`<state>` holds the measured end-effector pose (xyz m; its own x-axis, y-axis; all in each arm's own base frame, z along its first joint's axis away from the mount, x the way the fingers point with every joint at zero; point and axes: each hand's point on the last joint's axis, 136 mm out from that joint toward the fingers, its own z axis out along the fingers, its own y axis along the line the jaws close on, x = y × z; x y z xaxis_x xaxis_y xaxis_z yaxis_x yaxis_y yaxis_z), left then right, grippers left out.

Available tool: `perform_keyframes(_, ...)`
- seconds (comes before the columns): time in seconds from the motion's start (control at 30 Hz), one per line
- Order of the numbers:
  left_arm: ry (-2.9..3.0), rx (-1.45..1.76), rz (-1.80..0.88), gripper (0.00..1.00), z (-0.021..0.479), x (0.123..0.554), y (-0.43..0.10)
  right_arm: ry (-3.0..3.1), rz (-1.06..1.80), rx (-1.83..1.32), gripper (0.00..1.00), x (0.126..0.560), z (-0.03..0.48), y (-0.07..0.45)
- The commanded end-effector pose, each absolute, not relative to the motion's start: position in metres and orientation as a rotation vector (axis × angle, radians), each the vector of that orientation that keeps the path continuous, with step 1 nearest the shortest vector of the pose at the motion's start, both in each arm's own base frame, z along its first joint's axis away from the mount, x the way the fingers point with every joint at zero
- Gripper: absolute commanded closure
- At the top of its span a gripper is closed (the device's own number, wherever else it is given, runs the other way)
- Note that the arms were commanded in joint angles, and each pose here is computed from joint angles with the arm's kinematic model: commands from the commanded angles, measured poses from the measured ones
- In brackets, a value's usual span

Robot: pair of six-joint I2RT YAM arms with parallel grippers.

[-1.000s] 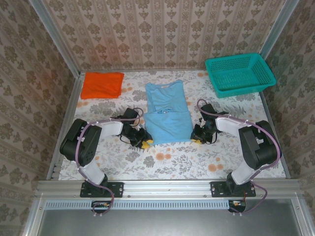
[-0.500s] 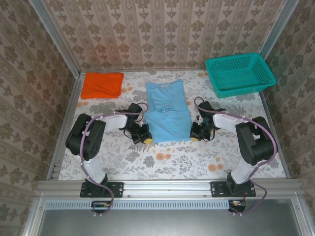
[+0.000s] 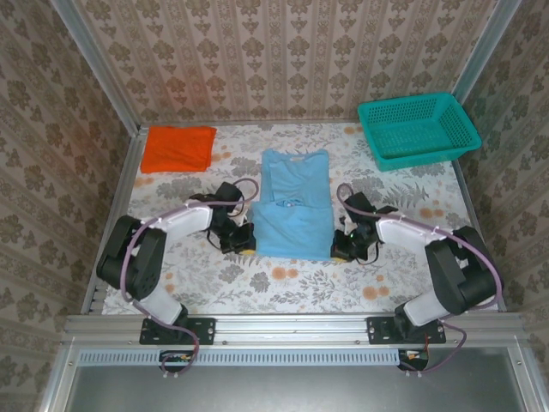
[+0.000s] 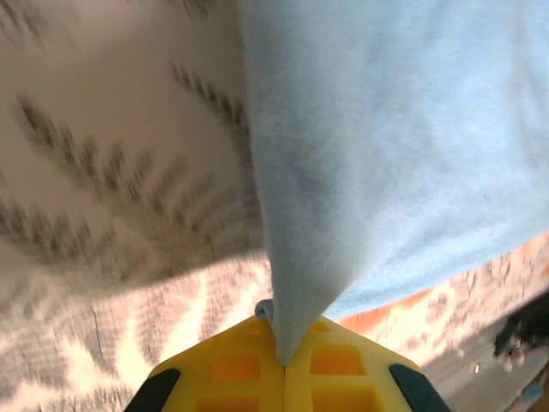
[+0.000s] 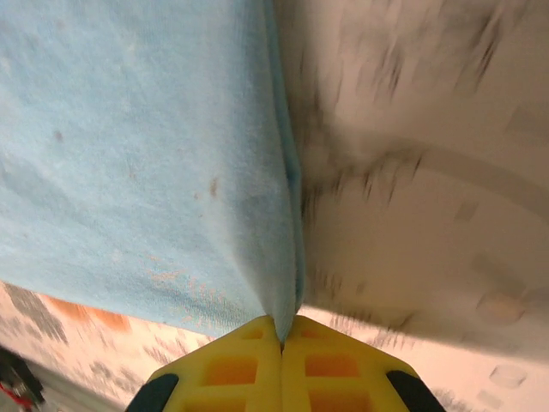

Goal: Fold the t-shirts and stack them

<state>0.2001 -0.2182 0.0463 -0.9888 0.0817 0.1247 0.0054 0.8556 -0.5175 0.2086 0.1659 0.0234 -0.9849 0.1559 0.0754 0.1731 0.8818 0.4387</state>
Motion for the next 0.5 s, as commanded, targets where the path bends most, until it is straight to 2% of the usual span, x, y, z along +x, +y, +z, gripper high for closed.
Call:
perform_keyframes(0.0,-2.741,-0.167,0.891,1.0,0.064,0.152,-0.218,-2.934,-0.695,-0.243,1.0,0.167,0.025,0.171)
perform_keyframes(0.13,-2.629,-0.175,1.002,1.0,0.085,0.119,-0.221,-2.914,-0.771,-0.254,1.0,0.138,0.038,0.175)
perform_keyframes(0.23,-2.585,-0.159,1.105,1.0,0.106,0.109,-0.224,-2.927,-0.875,-0.292,1.0,0.132,0.058,0.176)
perform_keyframes(0.37,-2.582,-0.125,1.254,1.0,0.139,0.126,-0.232,-2.993,-1.01,-0.304,1.0,0.148,0.097,0.179)
perform_keyframes(0.47,-2.589,-0.091,1.346,1.0,0.158,0.155,-0.239,-3.024,-1.048,-0.353,1.0,0.178,0.117,0.18)
